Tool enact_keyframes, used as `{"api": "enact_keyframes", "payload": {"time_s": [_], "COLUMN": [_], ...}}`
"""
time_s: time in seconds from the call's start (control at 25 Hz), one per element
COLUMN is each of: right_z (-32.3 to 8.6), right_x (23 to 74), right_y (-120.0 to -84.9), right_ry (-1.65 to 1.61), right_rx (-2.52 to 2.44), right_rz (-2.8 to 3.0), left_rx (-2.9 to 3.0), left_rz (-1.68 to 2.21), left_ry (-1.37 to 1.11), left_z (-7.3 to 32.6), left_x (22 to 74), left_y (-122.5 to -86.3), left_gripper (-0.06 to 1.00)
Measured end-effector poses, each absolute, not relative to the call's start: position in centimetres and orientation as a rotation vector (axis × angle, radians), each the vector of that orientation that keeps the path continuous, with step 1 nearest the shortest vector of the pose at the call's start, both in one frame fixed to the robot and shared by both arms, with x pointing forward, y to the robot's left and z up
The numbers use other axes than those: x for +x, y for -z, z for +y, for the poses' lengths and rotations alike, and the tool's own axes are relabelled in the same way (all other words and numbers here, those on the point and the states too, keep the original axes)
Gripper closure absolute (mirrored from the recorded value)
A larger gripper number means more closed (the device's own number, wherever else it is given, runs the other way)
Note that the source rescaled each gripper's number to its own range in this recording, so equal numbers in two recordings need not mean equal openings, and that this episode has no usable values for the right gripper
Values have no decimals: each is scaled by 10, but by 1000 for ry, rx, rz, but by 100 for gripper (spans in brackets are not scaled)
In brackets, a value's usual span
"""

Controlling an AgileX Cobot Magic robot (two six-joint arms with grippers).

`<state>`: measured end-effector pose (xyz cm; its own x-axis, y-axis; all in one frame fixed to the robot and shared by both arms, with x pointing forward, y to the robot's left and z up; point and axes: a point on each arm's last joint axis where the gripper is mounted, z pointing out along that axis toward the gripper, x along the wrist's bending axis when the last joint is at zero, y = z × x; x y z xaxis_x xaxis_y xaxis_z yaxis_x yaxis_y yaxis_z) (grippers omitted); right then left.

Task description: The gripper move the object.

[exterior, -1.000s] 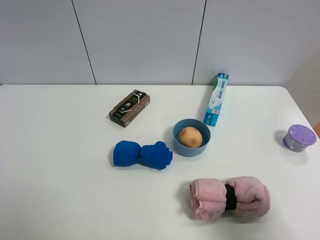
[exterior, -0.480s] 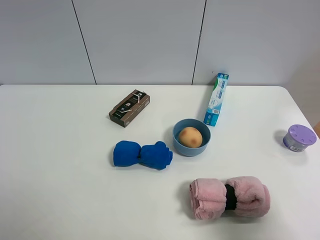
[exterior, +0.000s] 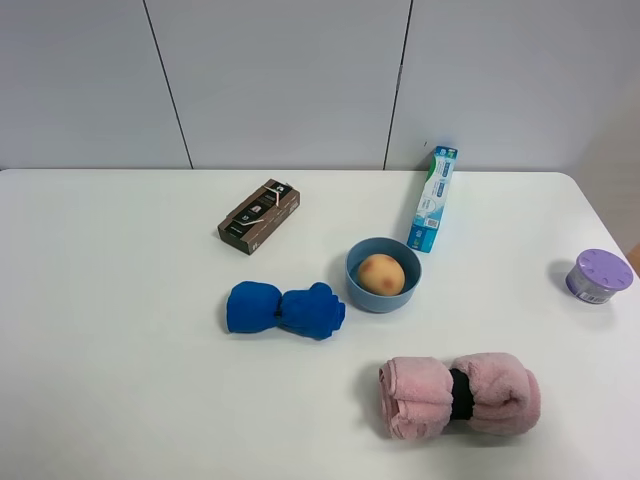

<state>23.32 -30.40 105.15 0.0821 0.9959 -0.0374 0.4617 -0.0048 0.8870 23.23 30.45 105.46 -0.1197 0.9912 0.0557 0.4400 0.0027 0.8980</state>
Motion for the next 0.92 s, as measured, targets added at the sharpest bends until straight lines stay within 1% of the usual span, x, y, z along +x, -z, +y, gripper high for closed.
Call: {"api": "enact_keyframes", "payload": {"time_s": [0.92], "right_z": [-304], "right_x": [233], "right_y": [-1052], "right_ry": [-863], "right_rx": [1579], "right_rz": [1487], "left_rx": [1496], "left_rz": [1630], "left_ry": [-1077], "left_z": [304], "left_x": [232], "left_y": [-1055], "left_gripper": [-5]}}
